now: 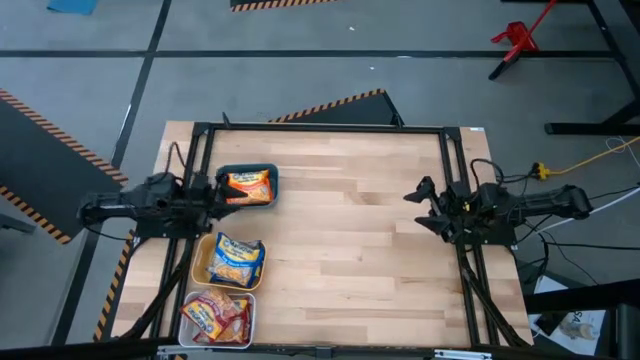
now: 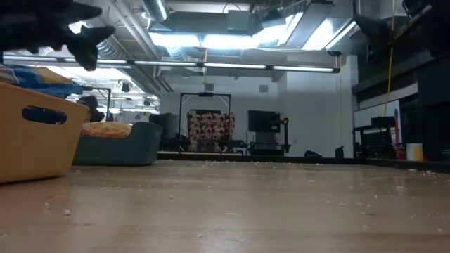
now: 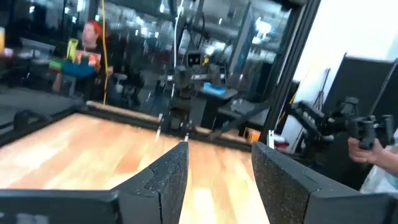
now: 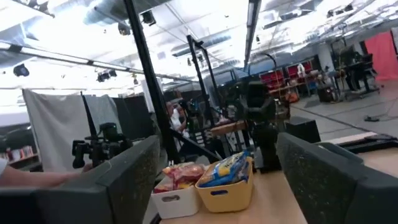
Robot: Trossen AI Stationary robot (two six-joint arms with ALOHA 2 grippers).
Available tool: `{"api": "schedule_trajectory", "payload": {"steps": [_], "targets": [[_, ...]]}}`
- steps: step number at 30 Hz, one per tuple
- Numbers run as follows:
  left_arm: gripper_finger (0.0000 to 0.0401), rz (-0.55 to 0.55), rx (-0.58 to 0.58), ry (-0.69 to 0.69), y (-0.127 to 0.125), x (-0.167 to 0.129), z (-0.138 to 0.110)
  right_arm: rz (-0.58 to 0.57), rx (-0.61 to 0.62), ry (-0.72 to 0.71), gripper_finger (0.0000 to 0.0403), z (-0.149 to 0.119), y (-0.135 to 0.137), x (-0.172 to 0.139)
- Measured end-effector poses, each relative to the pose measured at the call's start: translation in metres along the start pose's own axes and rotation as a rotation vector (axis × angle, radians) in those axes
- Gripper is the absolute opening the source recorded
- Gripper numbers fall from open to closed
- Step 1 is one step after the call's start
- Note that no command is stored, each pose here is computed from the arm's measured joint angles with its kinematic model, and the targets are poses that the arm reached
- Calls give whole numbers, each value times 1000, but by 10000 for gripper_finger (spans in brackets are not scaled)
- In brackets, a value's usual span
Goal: Sort Maruchan noodles
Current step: Return to Home Position
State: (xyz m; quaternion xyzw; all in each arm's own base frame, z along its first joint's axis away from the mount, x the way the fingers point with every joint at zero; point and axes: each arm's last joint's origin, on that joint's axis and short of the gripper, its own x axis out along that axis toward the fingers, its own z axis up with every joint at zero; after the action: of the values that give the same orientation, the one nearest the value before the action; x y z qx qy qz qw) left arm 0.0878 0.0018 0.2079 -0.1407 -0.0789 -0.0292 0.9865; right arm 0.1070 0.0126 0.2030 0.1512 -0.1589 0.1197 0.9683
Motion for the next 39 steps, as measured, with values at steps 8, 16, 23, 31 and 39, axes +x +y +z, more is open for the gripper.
{"api": "schedule_trajectory", "payload": {"steps": [8,16,23,31,39], "targets": [[170,6,-25,-40,8,4,-23,-26,-29,66,317,-7,-2,-1],[170,10,8,-37,8,4,-23,-91,-27,208,317,-21,-7,-3],[170,29,41,-34,9,4,-24,-111,-28,311,317,-31,-10,-6],[170,42,35,14,10,4,-28,-134,-46,381,317,-37,-12,-8],[170,42,34,17,10,4,-29,-188,-81,417,317,-41,-14,-10]]}}
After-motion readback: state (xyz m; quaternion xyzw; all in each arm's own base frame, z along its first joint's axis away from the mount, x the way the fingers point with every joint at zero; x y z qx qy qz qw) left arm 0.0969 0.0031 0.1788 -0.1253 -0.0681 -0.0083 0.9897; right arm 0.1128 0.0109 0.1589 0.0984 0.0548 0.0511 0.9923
